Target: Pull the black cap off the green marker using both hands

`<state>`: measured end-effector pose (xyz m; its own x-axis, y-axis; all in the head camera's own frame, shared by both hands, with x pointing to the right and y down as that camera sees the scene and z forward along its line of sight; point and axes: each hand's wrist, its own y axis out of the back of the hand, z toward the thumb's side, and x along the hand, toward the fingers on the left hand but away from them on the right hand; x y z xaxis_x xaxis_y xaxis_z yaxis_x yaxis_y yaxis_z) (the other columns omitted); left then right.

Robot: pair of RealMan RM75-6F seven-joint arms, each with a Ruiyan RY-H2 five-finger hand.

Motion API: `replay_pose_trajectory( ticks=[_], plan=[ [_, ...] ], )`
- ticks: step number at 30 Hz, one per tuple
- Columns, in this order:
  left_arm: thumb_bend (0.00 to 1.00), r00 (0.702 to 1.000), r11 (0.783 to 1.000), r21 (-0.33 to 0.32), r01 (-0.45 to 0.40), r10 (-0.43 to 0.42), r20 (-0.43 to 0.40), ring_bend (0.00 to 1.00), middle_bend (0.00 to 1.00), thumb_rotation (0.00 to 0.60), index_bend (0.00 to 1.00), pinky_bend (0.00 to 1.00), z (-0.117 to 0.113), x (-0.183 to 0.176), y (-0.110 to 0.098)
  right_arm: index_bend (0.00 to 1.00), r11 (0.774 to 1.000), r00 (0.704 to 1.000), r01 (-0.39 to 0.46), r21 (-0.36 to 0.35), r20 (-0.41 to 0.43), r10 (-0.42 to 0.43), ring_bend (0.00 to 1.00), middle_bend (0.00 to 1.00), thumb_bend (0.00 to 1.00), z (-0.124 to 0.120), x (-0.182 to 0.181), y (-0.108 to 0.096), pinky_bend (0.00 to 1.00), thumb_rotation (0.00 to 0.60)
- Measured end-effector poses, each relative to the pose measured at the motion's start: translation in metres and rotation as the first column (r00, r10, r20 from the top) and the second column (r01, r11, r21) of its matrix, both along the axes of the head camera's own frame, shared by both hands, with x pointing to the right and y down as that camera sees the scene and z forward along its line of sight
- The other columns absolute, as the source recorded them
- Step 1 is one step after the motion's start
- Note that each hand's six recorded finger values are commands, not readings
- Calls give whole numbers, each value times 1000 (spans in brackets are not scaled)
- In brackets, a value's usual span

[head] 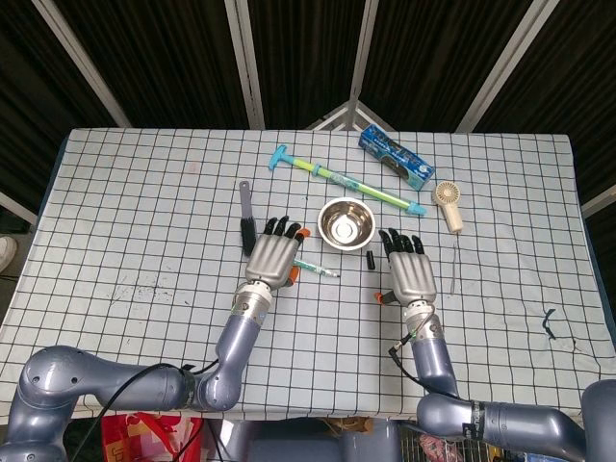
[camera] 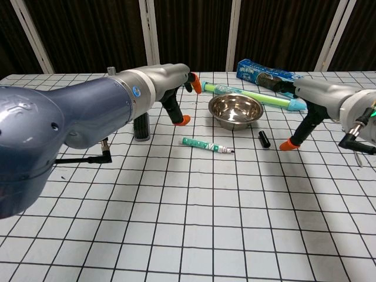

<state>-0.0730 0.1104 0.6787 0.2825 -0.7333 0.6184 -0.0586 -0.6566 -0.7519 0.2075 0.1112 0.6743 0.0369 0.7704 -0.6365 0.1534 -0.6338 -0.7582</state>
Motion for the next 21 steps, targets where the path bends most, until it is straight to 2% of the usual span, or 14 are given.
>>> replay_pose_trajectory(
  ticks=[5, 10, 13, 18, 21],
  plan=[
    [540, 1000, 1000, 2, 7, -7, 0, 0, 101, 600, 136, 0, -6, -12, 0, 41, 1000, 1000, -14, 17, -1, 14, 84, 64, 129, -6, 11, -3, 10, 600],
    [541, 1000, 999, 30, 29, -29, 1, 0, 71, 600, 115, 0, -19, -42, -1, 87, 996, 999, -16, 88, -31, 19, 80, 64, 138, -23, 38, -8, 10, 600],
    [541, 998, 997, 52, 62, -62, 16, 0, 54, 600, 105, 0, -31, -75, -2, 89, 990, 997, -7, 143, -76, 18, 71, 64, 148, -35, 63, -9, 11, 600],
    [514, 986, 983, 98, 153, -159, 51, 0, 36, 600, 108, 0, -55, -154, 1, 89, 976, 983, 5, 218, -180, 35, 32, 64, 149, -52, 115, -5, 2, 600],
    [513, 974, 969, 136, 209, -218, 58, 0, 12, 600, 109, 0, -71, -205, 6, 89, 971, 980, -11, 237, -188, 57, 24, 62, 148, -59, 140, -1, 0, 600]
  ],
)
